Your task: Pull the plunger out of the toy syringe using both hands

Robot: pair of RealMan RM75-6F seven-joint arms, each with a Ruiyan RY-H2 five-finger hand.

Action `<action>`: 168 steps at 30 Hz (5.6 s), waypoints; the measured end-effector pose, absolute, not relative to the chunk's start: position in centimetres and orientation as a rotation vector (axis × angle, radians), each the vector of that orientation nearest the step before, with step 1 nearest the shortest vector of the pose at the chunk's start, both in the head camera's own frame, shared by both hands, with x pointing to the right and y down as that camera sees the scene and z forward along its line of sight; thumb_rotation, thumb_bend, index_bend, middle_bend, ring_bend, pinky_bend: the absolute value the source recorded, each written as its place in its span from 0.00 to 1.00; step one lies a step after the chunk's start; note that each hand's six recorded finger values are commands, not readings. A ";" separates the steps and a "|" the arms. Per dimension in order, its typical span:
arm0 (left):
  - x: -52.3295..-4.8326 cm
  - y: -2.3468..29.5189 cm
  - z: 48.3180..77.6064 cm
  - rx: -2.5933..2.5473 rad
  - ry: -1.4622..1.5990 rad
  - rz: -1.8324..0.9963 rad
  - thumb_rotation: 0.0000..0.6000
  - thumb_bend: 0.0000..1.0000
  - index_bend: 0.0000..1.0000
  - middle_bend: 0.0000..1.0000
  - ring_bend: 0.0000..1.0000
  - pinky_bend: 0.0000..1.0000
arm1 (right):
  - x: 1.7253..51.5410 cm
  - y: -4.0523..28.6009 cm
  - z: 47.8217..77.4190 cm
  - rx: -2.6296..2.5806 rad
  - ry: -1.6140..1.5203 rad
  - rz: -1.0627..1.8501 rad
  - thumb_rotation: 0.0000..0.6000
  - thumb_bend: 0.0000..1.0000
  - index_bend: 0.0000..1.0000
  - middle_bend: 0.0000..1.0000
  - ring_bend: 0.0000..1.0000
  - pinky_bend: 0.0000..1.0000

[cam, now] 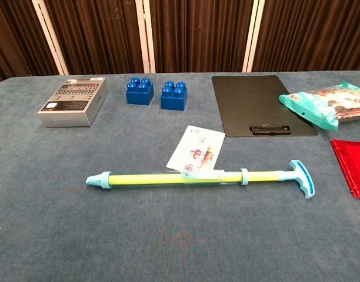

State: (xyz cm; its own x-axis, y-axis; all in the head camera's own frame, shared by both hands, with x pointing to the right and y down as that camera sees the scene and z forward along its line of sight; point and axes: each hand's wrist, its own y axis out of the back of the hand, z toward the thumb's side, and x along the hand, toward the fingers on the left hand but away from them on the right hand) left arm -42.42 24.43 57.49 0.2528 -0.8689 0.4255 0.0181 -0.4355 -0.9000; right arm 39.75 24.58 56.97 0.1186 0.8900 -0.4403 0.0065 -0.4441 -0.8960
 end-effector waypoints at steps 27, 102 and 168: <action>-26.8 26.1 63.3 -1.693 0.752 -1.016 1.00 0.21 0.35 0.08 0.11 0.12 | 41.2 24.6 56.5 -1.681 -0.922 1.498 1.00 0.00 0.00 0.00 0.00 0.00; -16.2 23.5 71.5 -1.697 0.687 -1.053 1.00 0.49 0.70 0.30 0.25 0.12 | 34.0 26.1 63.5 -1.879 -0.824 1.331 1.00 0.30 0.42 0.08 0.00 0.01; -13.6 26.7 67.8 -1.788 0.714 -0.870 1.00 0.49 0.72 0.30 0.25 0.12 | 27.4 18.9 74.0 -1.990 -0.788 1.317 1.00 0.37 0.74 0.22 0.02 0.03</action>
State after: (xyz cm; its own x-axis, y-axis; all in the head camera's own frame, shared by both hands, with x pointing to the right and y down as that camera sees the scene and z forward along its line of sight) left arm -13.62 26.73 67.77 0.5701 -0.7860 0.2390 -0.0807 -0.3430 -0.9359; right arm 27.39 18.87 74.01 0.3251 0.7572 -0.5665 0.1409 -0.6311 -0.7628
